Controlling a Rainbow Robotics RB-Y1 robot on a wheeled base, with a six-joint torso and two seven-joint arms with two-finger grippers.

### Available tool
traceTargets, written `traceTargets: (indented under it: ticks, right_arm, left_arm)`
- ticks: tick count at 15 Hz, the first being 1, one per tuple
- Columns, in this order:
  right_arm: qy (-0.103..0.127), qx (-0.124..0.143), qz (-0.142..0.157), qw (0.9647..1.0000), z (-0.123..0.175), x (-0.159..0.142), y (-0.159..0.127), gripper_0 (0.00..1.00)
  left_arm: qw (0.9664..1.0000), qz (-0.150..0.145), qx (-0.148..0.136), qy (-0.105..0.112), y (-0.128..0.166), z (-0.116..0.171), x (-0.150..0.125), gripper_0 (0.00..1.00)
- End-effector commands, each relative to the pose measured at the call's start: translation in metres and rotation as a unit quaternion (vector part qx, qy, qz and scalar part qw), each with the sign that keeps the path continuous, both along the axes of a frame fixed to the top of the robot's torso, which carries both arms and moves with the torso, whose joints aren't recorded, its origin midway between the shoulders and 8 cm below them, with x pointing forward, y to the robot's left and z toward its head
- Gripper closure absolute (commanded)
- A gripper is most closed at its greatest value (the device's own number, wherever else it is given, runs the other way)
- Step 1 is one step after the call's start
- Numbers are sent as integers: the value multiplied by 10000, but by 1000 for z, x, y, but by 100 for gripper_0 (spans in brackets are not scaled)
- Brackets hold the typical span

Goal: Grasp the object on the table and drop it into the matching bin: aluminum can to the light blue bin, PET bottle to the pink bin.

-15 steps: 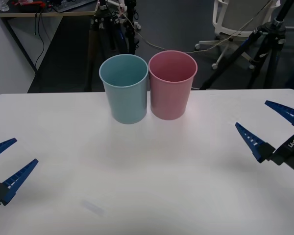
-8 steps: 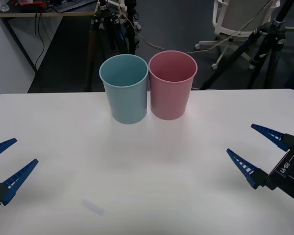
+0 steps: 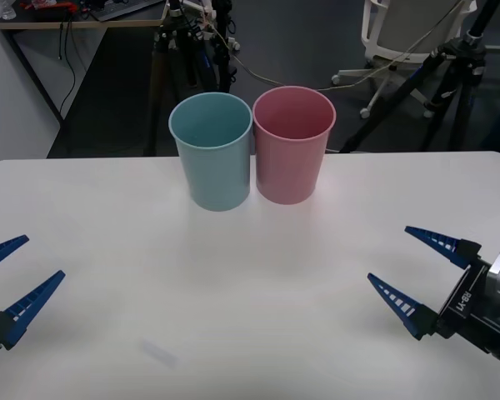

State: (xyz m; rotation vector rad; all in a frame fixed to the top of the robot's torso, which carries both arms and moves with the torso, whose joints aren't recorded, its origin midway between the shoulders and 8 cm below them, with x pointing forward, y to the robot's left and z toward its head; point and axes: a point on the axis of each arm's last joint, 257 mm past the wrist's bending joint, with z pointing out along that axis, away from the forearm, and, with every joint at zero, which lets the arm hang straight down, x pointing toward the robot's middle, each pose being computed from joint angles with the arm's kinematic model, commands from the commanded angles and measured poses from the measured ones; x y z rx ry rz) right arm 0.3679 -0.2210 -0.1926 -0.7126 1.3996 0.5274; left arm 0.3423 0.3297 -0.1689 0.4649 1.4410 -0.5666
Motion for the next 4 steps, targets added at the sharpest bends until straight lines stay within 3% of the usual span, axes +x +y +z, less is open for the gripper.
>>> traceTargets:
  ticks: [1,4]
  right_arm:
    - [-5,42,145,9999,2,-3,8,0]
    - [-7,29,162,9999,1,-4,8,0]
  left_arm:
    - [10000,0,0,0,0,0,0,0]
    - [10000,0,0,0,0,0,0,0]
